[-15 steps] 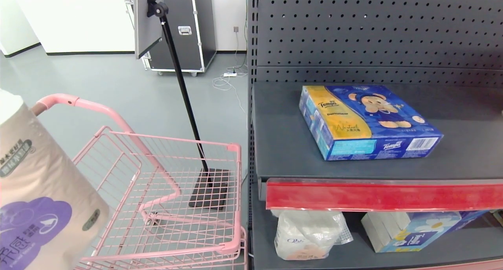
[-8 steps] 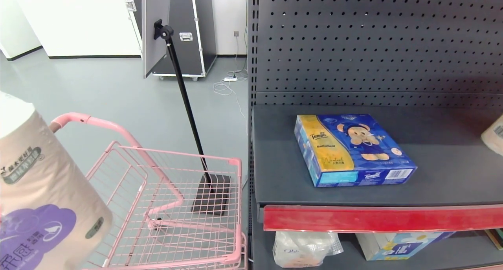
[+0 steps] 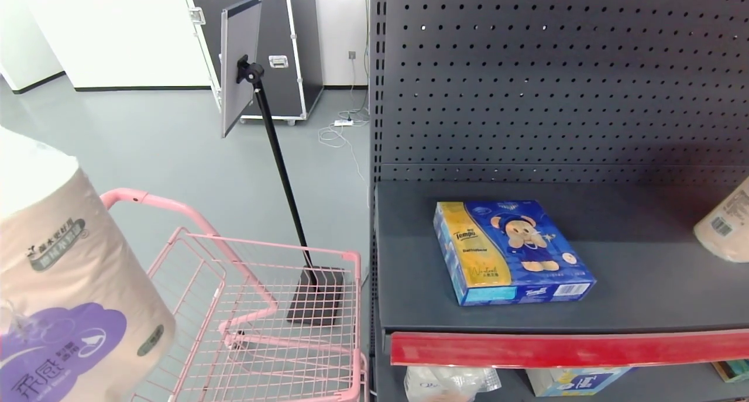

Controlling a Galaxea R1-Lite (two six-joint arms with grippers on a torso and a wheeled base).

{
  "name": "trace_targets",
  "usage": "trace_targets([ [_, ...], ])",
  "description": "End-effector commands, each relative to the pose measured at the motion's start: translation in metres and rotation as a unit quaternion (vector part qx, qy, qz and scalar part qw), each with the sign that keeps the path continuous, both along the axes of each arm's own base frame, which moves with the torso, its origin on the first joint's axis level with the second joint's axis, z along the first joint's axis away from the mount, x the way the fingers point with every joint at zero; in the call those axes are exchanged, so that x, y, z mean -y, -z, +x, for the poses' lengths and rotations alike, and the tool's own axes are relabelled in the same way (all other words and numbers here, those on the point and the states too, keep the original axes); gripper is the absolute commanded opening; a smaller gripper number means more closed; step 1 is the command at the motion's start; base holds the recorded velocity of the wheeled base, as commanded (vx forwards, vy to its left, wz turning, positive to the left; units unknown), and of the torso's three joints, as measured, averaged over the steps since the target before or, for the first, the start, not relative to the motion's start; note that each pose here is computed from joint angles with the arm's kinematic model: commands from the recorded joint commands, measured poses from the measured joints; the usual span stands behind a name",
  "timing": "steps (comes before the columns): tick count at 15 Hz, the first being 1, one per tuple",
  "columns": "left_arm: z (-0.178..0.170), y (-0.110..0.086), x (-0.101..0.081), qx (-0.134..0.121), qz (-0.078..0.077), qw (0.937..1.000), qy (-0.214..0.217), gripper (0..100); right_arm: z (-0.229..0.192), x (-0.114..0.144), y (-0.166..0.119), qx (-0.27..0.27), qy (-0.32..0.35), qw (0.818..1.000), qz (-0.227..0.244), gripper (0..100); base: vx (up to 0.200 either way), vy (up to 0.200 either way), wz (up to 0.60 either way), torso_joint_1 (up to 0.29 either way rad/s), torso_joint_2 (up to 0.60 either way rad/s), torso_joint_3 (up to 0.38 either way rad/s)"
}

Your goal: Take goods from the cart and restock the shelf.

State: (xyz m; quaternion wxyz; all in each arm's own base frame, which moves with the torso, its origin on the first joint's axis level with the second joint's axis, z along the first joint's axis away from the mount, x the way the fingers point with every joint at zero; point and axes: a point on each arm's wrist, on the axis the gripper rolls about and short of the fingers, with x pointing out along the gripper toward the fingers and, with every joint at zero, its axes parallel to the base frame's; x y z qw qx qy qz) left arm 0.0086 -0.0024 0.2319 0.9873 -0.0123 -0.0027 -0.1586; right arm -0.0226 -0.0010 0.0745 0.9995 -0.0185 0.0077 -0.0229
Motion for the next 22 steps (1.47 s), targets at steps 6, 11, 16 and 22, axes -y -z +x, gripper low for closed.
trace_targets([
  [6,0.0121,-0.0034,0.0045,-0.007,0.013,0.9999,0.000,0,0.0000,0.0000,0.0000,0.000,0.000,1.000,0.000,100,0.000,0.000,0.00,0.156,-0.37,-0.218],
  [11,0.0118,-0.0035,0.0044,-0.006,0.013,0.9999,0.001,0,0.0000,0.0000,0.0000,0.000,0.000,1.000,0.000,100,0.000,0.000,0.00,0.159,-0.36,-0.204],
  [16,0.0113,-0.0039,0.0042,-0.004,0.016,0.9999,0.001,0,0.0000,0.0000,0.0000,0.000,0.000,1.000,0.000,100,0.000,0.000,0.00,0.043,-0.10,-0.051],
  [22,0.0109,-0.0049,0.0046,0.000,0.020,0.9997,0.012,0,0.0000,0.0000,0.0000,0.000,0.000,1.000,0.000,100,0.000,-0.167,0.00,0.005,0.00,0.003],
])
